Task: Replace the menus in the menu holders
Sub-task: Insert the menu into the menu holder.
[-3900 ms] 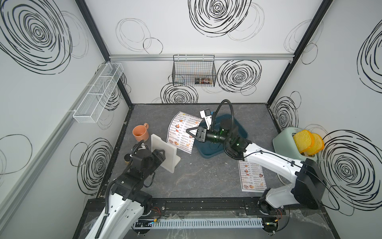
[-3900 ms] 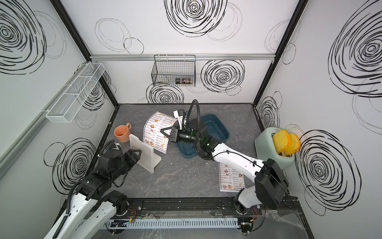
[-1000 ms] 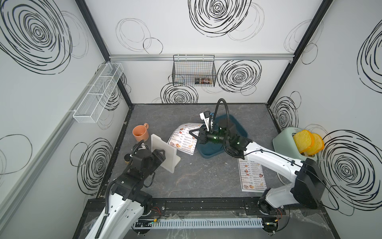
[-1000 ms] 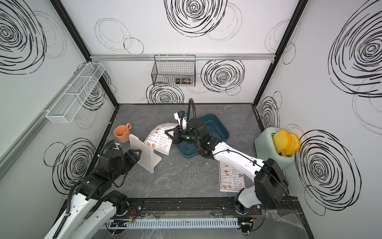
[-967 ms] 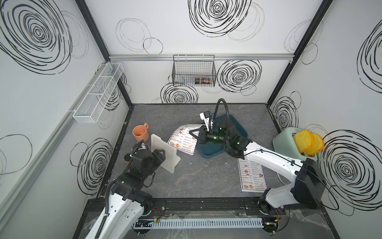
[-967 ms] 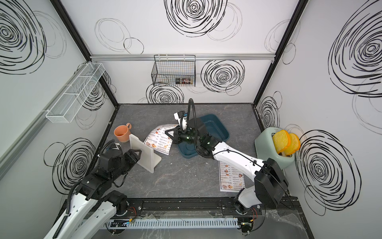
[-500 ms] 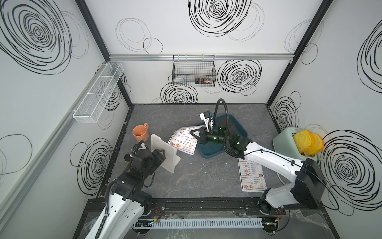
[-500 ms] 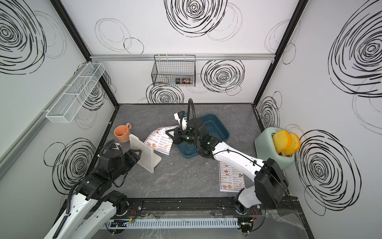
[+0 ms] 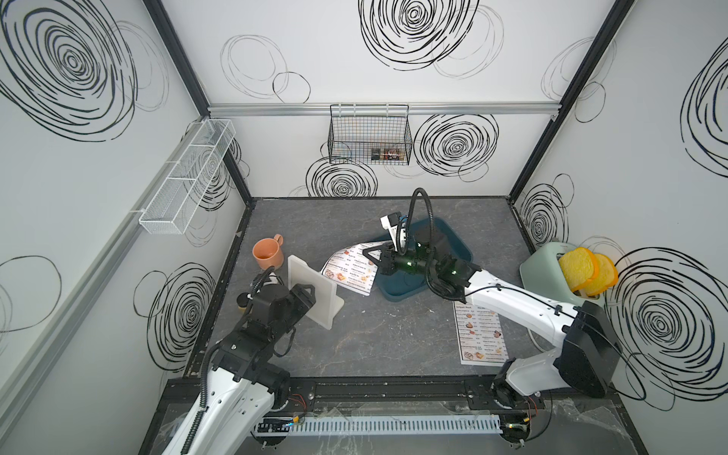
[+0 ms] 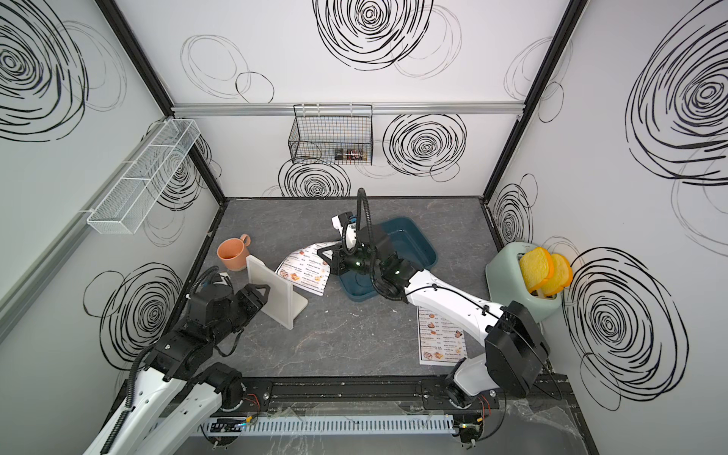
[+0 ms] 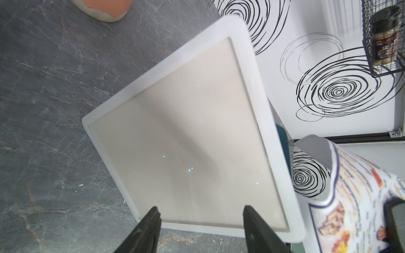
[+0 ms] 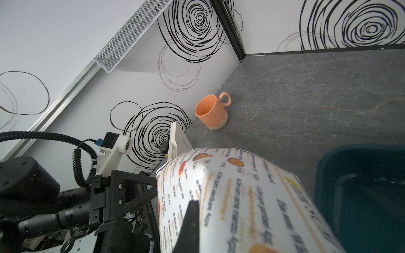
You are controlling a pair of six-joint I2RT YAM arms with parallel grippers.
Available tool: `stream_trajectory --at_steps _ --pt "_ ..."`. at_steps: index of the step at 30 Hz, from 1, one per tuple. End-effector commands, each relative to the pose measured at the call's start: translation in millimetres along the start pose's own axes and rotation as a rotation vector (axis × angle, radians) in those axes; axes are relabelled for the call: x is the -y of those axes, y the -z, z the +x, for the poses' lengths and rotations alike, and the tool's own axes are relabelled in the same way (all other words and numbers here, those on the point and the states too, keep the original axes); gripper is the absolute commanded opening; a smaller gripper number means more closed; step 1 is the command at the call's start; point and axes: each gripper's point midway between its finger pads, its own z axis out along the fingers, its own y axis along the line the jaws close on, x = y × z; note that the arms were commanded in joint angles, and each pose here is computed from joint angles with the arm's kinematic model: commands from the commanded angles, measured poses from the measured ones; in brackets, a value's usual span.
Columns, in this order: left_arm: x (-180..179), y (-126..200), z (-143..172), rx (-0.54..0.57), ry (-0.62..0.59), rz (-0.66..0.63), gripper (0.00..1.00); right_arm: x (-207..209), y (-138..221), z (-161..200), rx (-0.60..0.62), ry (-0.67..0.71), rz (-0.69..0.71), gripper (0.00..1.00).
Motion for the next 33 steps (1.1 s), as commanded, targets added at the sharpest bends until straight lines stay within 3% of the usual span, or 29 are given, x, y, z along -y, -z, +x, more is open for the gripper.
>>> stream_trajectory --at_steps 1,14,26,33 --pt "8 3 -8 0.028 -0.002 0.026 0.64 -12 7 -16 0.037 0.052 -0.008 0.00" --pt "9 2 -7 0.027 -0.005 0.030 0.65 -20 5 -16 0.034 0.076 -0.032 0.00" --pt "5 5 -8 0.032 -0.002 0.012 0.65 -44 -23 -19 0.028 0.172 -0.130 0.00" --pt "-13 15 -13 0.072 0.024 -0.068 0.63 -53 -41 -21 0.029 0.200 -0.189 0.00"
